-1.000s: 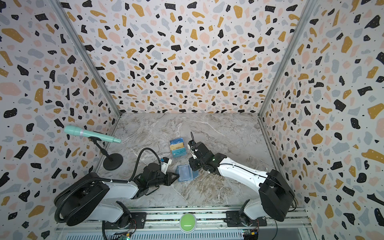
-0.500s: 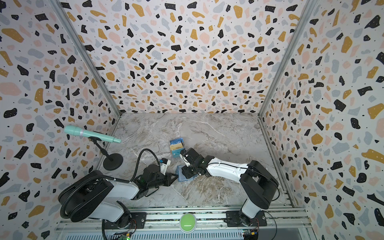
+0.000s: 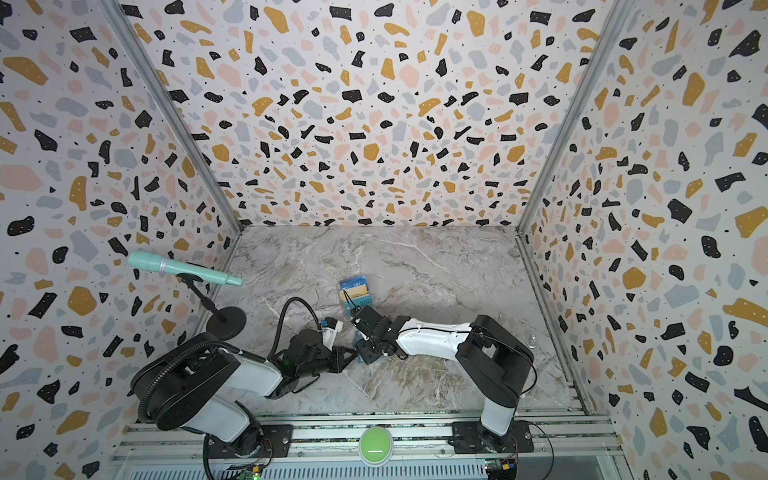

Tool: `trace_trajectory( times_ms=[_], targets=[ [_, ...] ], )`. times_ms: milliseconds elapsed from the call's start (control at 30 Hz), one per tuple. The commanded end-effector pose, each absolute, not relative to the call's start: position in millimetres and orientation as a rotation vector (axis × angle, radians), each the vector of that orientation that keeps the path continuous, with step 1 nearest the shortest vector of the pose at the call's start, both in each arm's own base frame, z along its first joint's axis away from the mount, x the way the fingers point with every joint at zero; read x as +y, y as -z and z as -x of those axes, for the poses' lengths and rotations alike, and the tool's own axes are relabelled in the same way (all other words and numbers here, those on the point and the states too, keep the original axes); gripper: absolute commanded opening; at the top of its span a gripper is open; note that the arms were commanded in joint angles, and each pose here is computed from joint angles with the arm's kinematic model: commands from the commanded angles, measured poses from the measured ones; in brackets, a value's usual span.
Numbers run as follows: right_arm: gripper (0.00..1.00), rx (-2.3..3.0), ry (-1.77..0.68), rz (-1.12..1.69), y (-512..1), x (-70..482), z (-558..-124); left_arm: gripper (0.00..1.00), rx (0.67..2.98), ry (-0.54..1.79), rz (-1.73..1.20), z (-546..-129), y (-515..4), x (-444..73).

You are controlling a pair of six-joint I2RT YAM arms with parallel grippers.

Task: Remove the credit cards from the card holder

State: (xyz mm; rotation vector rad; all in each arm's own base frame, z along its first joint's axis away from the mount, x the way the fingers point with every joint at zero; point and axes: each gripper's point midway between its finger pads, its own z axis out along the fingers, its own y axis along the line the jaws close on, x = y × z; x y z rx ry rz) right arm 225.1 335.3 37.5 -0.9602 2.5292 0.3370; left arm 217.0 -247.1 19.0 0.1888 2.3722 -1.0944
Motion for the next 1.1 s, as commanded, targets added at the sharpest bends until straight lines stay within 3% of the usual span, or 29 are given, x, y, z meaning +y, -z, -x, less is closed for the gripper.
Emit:
trace_trajectory(
  times_ms=[0,733,1067],
  targets=[
    [0.55,2.527,-0.244,0.952,-39,327,-230,0.02,2.385,1.072,-0.182,-217,-16,-246],
    [0.36,2.514,-0.066,0.892,-47,303,-241,0.04,2.417,1.007,-0.212,-222,-14,-245],
    [0.40,2.487,0.016,0.833,-59,288,-247,0.04,2.418,1.002,-0.224,-224,-16,-247]
  ],
)
